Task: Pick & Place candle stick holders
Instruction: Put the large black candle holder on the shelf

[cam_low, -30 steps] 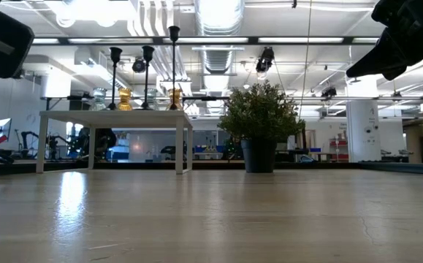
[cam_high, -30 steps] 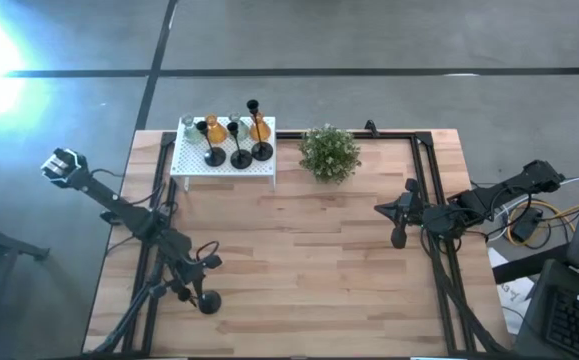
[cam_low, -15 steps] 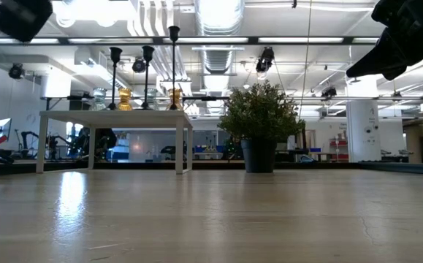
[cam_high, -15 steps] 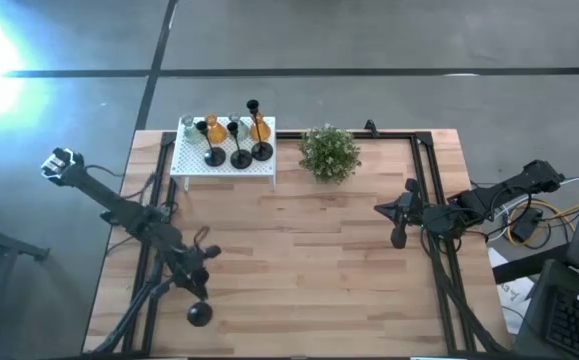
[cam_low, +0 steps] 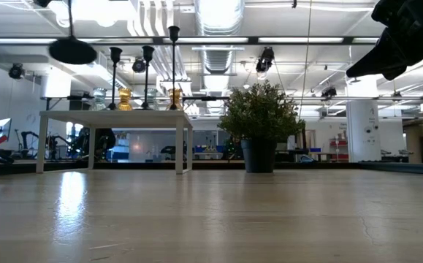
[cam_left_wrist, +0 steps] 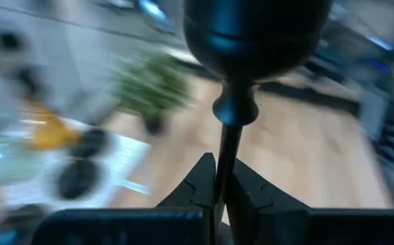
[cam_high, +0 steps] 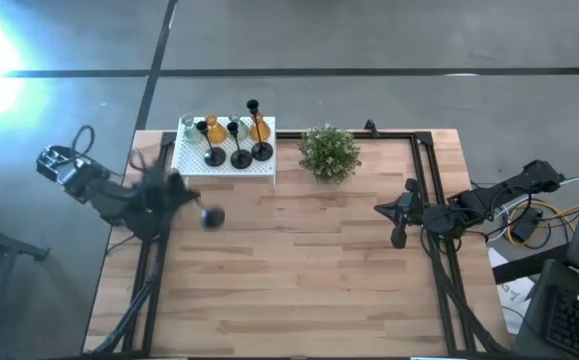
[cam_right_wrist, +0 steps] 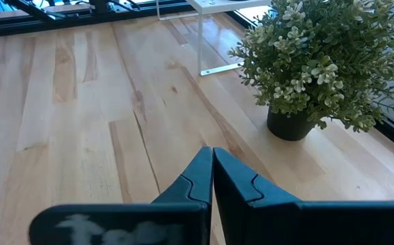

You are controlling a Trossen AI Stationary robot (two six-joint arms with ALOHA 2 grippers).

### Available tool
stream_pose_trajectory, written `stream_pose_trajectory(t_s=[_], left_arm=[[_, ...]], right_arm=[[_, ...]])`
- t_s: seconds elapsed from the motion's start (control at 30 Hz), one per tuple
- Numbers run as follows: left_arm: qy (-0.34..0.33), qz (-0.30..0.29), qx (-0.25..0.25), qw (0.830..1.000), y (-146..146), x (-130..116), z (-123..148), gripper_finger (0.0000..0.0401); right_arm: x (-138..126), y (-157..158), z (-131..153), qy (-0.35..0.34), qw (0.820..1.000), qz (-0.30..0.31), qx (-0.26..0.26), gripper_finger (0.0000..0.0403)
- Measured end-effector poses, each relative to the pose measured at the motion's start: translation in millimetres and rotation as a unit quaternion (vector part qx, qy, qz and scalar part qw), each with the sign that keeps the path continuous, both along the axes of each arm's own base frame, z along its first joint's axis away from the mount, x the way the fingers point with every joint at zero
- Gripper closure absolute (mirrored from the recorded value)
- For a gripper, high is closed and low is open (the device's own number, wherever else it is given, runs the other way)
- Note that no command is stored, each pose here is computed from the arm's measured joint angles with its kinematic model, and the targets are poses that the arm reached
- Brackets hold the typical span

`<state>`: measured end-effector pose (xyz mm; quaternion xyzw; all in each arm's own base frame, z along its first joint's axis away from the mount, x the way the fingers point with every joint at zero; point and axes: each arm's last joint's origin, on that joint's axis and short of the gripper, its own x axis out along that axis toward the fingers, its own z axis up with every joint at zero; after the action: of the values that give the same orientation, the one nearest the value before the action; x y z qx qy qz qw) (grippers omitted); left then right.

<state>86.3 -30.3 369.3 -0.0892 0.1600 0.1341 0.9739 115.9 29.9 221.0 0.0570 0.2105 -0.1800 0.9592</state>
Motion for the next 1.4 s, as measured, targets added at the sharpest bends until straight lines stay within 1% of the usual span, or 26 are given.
stream_pose_trajectory(t_s=[0.1, 0.23, 0.3, 0.4, 0.5, 0.6, 0.73, 0.9, 1.1, 1.2, 1.3, 1.4], left_arm=[[-0.022, 0.087, 0.015, 0.996, 9, -8, 3, 0.0385], [-0.041, 0.192, 0.013, 0.98, 23, -22, -2, 0.0385], [-0.049, 0.227, 0.001, 0.973, 28, -29, -6, 0.0385], [-0.06, 0.262, -0.008, 0.963, 34, -38, -10, 0.0385], [-0.067, 0.276, -0.007, 0.959, 37, -43, -11, 0.0385], [-0.06, 0.283, 0.002, 0.957, 38, -43, -12, 0.0385], [-0.053, 0.304, 0.014, 0.951, 40, -44, -14, 0.0385], [-0.042, 0.336, 0.026, 0.941, 43, -45, -15, 0.0385], [-0.028, 0.368, 0.04, 0.928, 47, -47, -10, 0.0385], [-0.001, 0.379, 0.055, 0.924, 47, -43, -8, 0.0385], [0.041, 0.389, 0.069, 0.918, 48, -32, -8, 0.0385], [0.081, 0.402, 0.081, 0.909, 50, -22, -10, 0.0385]], right_arm=[[0, 0, 0, 0.0, 1.0, 0.0, 0.0, 0.0394], [0, 0, 0, 0.0, 1.0, 0.0, 0.0, 0.0394], [0, 0, 0, 0.0, 1.0, 0.0, 0.0, 0.0394], [0, 0, 0, 0.0, 1.0, 0.0, 0.0, 0.0394], [0, 0, 0, 0.0, 1.0, 0.0, 0.0, 0.0394], [0, 0, 0, 0.0, 1.0, 0.0, 0.0, 0.0394], [0, 0, 0, 0.0, 1.0, 0.0, 0.0, 0.0394], [0, 0, 0, 0.0, 1.0, 0.0, 0.0, 0.0394], [0, 0, 0, 0.0, 1.0, 0.0, 0.0, 0.0394], [0, 0, 0, 0.0, 1.0, 0.0, 0.0, 0.0394], [0, 0, 0, 0.0, 1.0, 0.0, 0.0, 0.0394], [0, 0, 0, 0.0, 1.0, 0.0, 0.0, 0.0394]])
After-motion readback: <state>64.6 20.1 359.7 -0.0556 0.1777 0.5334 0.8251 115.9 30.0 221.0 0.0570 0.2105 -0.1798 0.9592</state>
